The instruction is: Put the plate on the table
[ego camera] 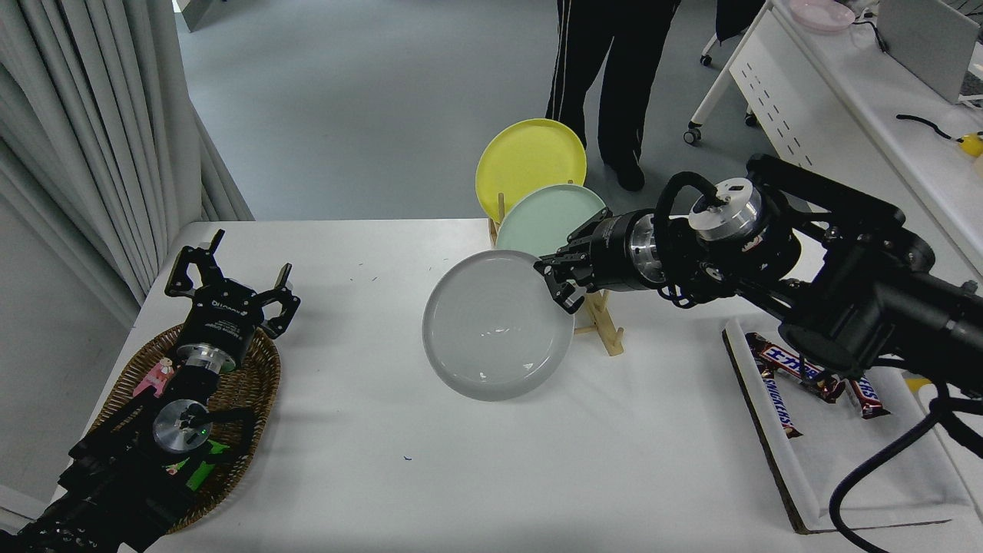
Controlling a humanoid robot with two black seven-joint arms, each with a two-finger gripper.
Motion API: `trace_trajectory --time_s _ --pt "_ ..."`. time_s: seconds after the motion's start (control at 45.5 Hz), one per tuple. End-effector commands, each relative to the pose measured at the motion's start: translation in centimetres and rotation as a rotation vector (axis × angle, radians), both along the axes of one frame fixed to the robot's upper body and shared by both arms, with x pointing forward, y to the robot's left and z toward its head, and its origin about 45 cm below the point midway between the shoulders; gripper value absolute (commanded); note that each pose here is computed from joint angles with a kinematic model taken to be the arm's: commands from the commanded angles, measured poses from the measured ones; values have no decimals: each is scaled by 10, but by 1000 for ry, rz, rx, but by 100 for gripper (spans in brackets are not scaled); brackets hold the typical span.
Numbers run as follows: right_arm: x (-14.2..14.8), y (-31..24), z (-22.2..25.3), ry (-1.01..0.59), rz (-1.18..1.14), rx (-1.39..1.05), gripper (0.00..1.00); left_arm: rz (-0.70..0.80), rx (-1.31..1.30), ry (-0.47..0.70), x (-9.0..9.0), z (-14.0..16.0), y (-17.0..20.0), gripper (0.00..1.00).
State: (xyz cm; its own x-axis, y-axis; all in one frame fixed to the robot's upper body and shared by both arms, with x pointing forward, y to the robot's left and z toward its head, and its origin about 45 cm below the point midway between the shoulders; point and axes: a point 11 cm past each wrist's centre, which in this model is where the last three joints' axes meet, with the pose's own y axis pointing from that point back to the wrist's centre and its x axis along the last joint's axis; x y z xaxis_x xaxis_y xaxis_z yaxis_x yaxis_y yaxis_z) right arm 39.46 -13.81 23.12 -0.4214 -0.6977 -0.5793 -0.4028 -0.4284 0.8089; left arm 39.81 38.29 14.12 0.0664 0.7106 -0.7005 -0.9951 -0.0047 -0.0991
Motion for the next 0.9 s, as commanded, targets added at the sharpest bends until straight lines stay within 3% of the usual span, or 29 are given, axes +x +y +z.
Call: trace_trajectory --time_s 0.0,0.198,0.396,0.879 --pt "-26 -22 -55 134 -44 -58 0 -1 0 -1 0 0 0 100" --pt "-34 -37 -88 181 -93 -13 0 -1 1 1 0 0 0 100" --pt "-44 -46 -109 338 -209 83 0 0 0 0 0 0 0 100" --pt "-57 -23 -115 491 -273 249 0 0 0 0 0 0 0 100"
